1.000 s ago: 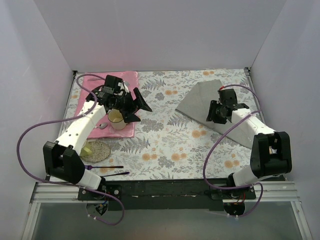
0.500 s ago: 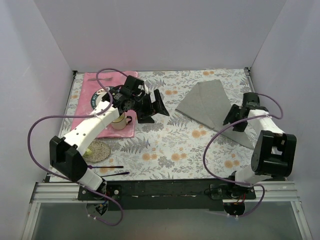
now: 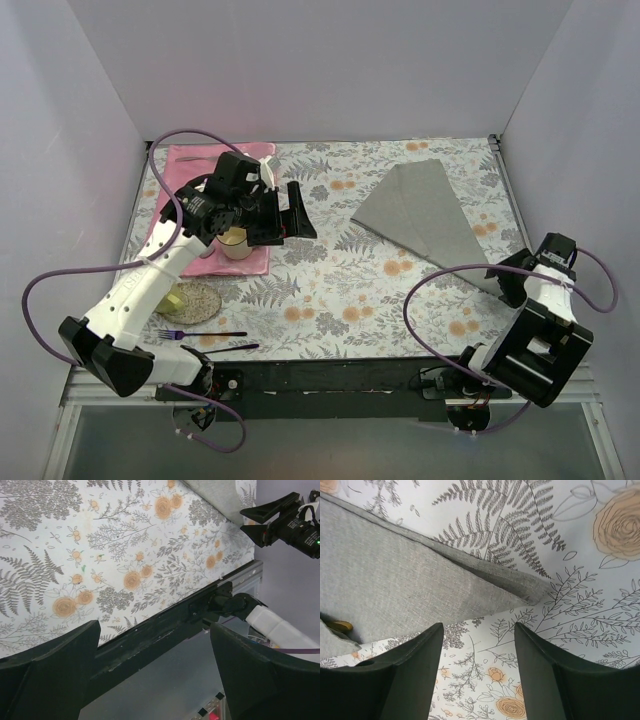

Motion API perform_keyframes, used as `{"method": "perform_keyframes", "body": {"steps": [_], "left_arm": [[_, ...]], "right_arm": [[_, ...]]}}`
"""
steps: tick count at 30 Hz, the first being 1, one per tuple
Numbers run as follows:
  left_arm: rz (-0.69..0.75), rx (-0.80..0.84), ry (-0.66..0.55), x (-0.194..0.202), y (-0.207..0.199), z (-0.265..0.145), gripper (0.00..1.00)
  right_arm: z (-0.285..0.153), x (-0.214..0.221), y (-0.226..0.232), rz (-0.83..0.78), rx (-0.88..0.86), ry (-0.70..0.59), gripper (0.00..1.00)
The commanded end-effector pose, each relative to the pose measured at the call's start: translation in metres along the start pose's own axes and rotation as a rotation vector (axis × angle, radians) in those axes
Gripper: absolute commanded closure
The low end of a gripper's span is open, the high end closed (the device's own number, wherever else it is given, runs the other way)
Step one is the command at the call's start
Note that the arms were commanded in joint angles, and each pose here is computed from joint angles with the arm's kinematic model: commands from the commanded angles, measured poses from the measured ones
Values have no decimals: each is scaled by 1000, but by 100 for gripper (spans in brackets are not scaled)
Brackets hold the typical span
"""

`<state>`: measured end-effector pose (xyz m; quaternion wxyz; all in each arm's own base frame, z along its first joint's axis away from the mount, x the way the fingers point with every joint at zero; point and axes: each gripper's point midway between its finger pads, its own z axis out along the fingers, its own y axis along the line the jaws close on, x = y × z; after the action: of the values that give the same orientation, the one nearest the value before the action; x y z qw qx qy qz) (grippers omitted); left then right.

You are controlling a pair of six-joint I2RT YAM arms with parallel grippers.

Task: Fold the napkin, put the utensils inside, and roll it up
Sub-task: Fold the napkin

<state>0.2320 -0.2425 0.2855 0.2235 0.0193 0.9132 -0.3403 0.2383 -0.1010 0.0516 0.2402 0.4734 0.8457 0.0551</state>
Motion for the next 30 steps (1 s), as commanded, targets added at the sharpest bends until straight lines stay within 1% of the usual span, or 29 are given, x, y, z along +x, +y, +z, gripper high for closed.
{"method": "perform_keyframes", "body": {"steps": [1, 3, 6, 9, 14, 17, 19, 20, 21, 23, 24, 26, 30], "left_arm": [[62, -59, -9, 2, 12, -16, 7], [71, -60, -4, 2, 12, -15, 7], [72, -68, 7, 2, 14, -10, 6], [72, -65, 18, 2, 14, -6, 6], [70, -71, 25, 1, 15, -3, 6], [67, -74, 30, 0, 15, -1, 6], [68, -74, 26, -1, 14, -2, 6], [68, -74, 28, -1, 15, -2, 6], [66, -76, 30, 0, 15, -2, 6], [63, -76, 28, 0, 15, -4, 6], [61, -76, 31, 0, 15, -4, 6], [59, -75, 25, 0, 16, -7, 6], [57, -58, 27, 1, 13, -7, 6]], "right_arm": [[6, -3, 2, 61, -57, -43, 35], [11, 5, -5, 97, -50, -30, 40], [17, 11, -14, 139, -40, -46, 42], [19, 7, -12, 155, -76, -68, 45], [21, -2, -10, 198, -89, -82, 46], [25, -3, -14, 241, -61, -73, 48], [27, -3, -16, 257, -50, -76, 57], [27, -4, -16, 263, -50, -80, 63], [27, -4, -18, 261, -41, -85, 71], [27, -5, -19, 244, -40, -91, 73], [25, -5, -17, 231, -52, -94, 77], [23, -6, -16, 219, -66, -100, 78], [9, -18, 5, 143, -154, -135, 87]]}}
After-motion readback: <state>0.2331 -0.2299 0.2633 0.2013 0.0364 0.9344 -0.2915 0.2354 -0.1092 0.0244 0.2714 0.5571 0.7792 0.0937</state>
